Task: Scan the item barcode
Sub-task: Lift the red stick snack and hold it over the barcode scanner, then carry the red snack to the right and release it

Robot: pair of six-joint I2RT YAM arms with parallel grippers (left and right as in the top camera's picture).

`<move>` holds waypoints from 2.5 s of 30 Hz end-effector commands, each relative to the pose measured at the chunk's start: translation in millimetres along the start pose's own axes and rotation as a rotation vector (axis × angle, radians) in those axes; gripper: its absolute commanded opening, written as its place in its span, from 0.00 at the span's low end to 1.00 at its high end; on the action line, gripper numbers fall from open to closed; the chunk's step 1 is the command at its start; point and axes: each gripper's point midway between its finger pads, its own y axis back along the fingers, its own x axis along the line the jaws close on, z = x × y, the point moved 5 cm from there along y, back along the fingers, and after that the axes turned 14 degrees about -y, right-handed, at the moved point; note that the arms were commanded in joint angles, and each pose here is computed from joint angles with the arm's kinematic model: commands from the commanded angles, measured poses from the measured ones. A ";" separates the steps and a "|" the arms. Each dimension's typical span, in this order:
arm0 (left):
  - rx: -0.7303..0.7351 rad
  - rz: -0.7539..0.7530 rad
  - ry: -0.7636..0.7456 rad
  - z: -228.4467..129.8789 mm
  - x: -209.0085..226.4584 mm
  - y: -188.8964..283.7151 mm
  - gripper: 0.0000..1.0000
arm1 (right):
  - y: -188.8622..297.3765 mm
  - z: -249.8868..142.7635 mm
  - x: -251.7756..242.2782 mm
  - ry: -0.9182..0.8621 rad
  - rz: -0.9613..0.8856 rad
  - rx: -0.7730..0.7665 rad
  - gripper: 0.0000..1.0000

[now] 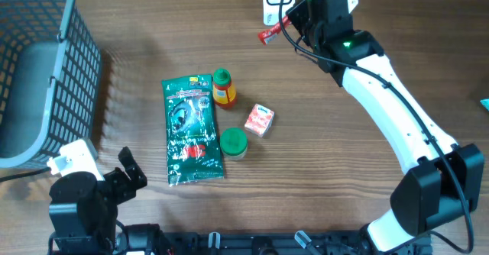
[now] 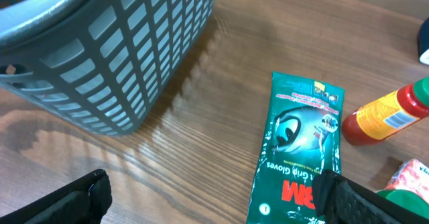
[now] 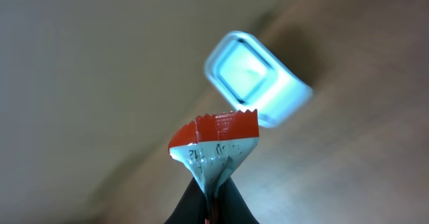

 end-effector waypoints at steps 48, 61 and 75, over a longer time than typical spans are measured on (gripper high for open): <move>-0.006 -0.009 -0.003 1.4 -1.2 0.7 1.00 | -193.0 74.2 -27.5 0.100 0.943 0.032 0.04; -0.006 -0.009 -0.004 1.4 -1.2 0.7 1.00 | -202.4 54.8 -37.7 0.214 0.944 0.097 0.04; -0.006 -0.009 -0.004 1.4 -1.2 0.7 1.00 | -178.3 60.5 -32.1 0.394 0.962 0.333 0.05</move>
